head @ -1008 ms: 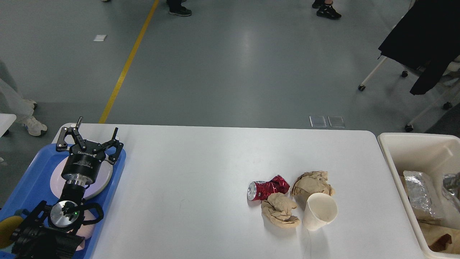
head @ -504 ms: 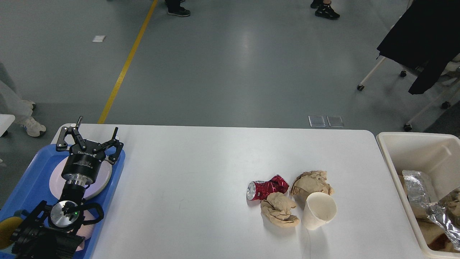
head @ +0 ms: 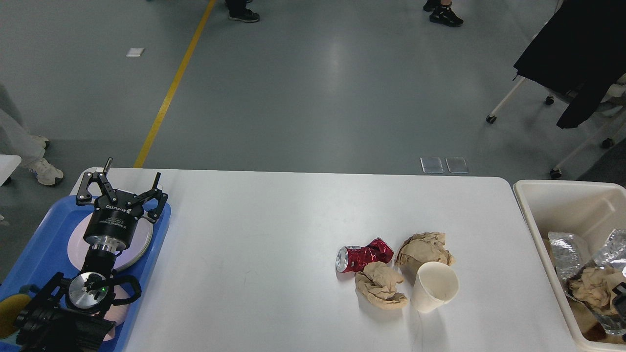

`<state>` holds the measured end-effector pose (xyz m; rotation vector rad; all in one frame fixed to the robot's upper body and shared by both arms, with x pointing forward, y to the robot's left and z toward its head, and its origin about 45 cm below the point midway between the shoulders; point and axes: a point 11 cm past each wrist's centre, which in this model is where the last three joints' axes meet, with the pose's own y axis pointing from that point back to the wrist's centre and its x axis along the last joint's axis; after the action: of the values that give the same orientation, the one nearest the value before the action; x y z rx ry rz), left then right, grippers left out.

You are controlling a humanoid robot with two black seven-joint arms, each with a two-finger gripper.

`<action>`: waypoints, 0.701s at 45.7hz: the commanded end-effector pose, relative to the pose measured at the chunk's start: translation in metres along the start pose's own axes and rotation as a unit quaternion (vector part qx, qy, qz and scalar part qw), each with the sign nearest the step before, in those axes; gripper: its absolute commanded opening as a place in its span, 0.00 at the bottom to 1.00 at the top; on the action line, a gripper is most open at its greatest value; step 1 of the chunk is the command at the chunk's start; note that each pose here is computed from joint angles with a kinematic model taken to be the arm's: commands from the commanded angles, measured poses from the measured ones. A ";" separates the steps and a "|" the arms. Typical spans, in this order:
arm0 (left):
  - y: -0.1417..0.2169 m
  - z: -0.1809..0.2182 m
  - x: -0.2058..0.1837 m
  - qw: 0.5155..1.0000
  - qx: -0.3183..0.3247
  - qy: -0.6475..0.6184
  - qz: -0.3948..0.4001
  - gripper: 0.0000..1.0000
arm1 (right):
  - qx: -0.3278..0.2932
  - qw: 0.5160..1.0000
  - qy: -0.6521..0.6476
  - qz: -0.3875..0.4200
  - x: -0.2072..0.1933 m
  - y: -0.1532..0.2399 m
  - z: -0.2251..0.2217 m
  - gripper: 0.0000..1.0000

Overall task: Tidy desktop
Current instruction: 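Lower the foil-wrapped paper into the white bin and release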

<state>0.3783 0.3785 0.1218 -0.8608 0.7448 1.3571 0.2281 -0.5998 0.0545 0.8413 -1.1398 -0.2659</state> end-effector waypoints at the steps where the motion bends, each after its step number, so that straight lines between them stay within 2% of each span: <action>1: 0.000 0.000 0.000 1.000 0.000 0.000 0.000 0.97 | 0.000 1.000 -0.001 0.000 0.000 0.000 0.000 0.00; 3: 0.000 0.000 0.000 1.000 0.001 0.000 0.000 0.97 | -0.002 1.000 -0.001 0.004 0.003 0.000 0.003 0.03; 4: 0.000 0.000 0.000 1.000 0.000 0.000 0.000 0.97 | -0.004 1.000 -0.002 0.007 0.005 -0.001 0.004 0.20; 6: 0.000 0.000 0.000 1.000 0.000 0.000 0.000 0.97 | -0.006 1.000 -0.005 0.016 0.009 -0.001 0.008 0.63; 7: 0.000 0.000 0.000 1.000 0.000 0.000 0.000 0.97 | -0.007 1.000 -0.007 0.022 0.011 -0.001 0.009 0.80; 8: 0.000 0.000 0.000 1.000 0.000 0.000 0.000 0.97 | -0.008 1.000 -0.008 0.029 0.012 -0.001 0.011 0.88; 11: 0.000 0.000 0.000 1.000 0.000 0.000 0.000 0.97 | -0.011 0.999 -0.008 0.036 0.010 -0.002 0.014 0.99; 29: 0.000 0.000 0.000 1.000 0.001 0.000 0.000 0.97 | -0.013 1.000 -0.004 0.014 0.000 -0.002 0.014 1.00; 32: 0.000 0.000 0.000 1.000 0.000 0.000 0.000 0.97 | -0.015 1.000 -0.003 0.014 0.018 0.001 0.015 1.00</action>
<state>0.3783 0.3784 0.1218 -0.8595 0.7451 1.3565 0.2182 -0.6085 0.0569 0.7984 -1.1602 -0.2549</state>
